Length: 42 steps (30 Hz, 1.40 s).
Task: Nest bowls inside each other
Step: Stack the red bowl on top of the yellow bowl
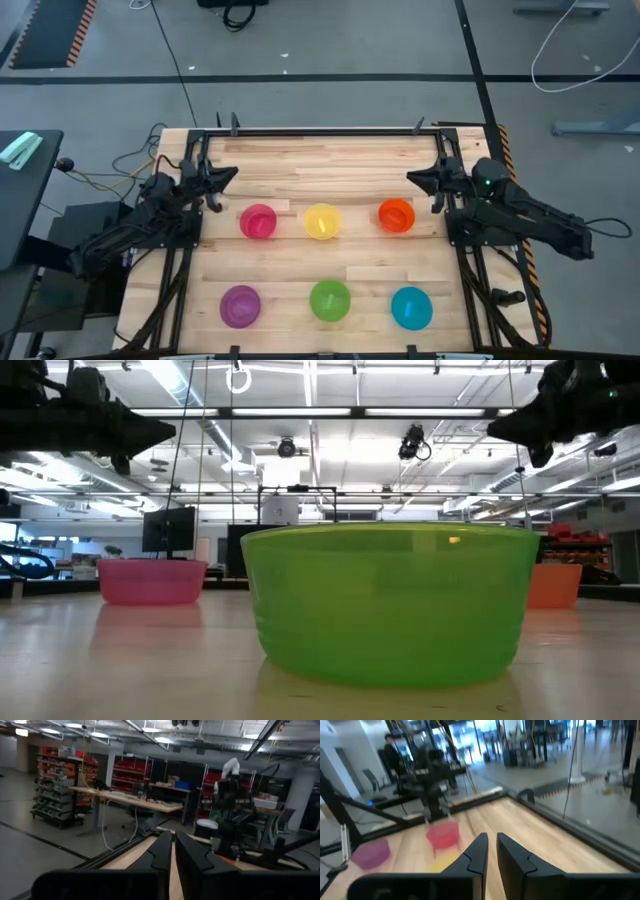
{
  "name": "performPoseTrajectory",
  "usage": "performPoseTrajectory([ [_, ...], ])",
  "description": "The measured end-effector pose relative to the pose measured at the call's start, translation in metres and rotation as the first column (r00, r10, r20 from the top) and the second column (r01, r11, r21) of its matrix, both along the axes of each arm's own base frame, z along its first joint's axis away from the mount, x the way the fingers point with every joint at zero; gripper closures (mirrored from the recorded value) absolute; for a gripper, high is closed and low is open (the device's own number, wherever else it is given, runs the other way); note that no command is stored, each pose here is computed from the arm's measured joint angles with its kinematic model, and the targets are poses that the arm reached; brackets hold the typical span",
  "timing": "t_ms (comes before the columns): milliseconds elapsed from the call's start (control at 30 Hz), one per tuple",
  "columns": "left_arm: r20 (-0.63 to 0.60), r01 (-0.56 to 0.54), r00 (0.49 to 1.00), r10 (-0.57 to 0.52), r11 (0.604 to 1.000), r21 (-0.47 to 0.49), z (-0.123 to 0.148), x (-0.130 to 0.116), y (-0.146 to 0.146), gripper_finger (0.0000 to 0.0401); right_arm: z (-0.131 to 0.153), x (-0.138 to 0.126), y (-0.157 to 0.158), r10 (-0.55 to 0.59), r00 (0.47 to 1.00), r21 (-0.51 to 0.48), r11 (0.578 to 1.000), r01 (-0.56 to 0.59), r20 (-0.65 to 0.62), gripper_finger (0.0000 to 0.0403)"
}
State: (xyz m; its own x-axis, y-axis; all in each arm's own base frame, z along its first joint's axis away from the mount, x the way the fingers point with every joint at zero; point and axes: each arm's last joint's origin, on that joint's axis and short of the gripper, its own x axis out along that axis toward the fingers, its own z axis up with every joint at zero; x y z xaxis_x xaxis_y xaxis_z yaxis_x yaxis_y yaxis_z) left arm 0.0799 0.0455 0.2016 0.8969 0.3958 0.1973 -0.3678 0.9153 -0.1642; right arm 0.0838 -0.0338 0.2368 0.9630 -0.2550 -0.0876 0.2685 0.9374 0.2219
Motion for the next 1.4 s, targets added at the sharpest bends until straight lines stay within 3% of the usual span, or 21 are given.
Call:
performPoseTrajectory([
  [200, -0.088, -0.004, 0.996, 0.000, 0.999, -0.042, 0.024, -0.001, 0.000, 0.0363, 0.019, 0.010, -0.006, -0.027, 0.993, 0.067, 0.997, 0.035, -0.119, 0.0355],
  [333, -0.253, -0.020, 0.967, -0.013, 0.992, -0.127, 0.040, 0.004, 0.003, 0.0362, 0.020, 0.023, -0.012, -0.026, 0.954, 0.146, 0.987, 0.072, -0.300, 0.0355],
  [567, -0.525, -0.153, 0.850, -0.045, 0.932, -0.328, 0.054, 0.026, 0.018, 0.0362, 0.012, 0.050, -0.026, -0.011, 0.837, 0.220, 0.963, 0.157, -0.548, 0.0355],
  [767, -0.720, -0.280, 0.678, -0.147, 0.854, -0.438, 0.023, 0.048, 0.033, 0.0370, -0.003, 0.061, -0.032, 0.002, 0.755, 0.219, 0.957, 0.188, -0.656, 0.0355],
  [833, -0.751, -0.307, 0.639, -0.163, 0.842, -0.444, 0.015, 0.053, 0.036, 0.0373, -0.005, 0.060, -0.032, -0.009, 0.735, 0.210, 0.956, 0.205, -0.678, 0.0355],
  [1000, -0.780, -0.315, 0.593, -0.198, 0.835, -0.452, 0.006, 0.060, 0.040, 0.0381, -0.001, 0.060, -0.026, -0.011, 0.746, 0.190, 0.965, 0.183, -0.666, 0.0355],
  [1300, -0.760, -0.268, 0.577, -0.298, 0.810, -0.521, 0.003, 0.068, 0.024, 0.0376, -0.003, 0.063, -0.009, -0.025, 0.724, 0.171, 0.965, 0.197, -0.690, 0.0355],
  [1400, -0.782, -0.274, 0.546, -0.301, 0.818, -0.506, 0.001, 0.069, 0.015, 0.0375, -0.004, 0.064, -0.003, -0.037, 0.716, 0.160, 0.966, 0.205, -0.697, 0.0355],
])
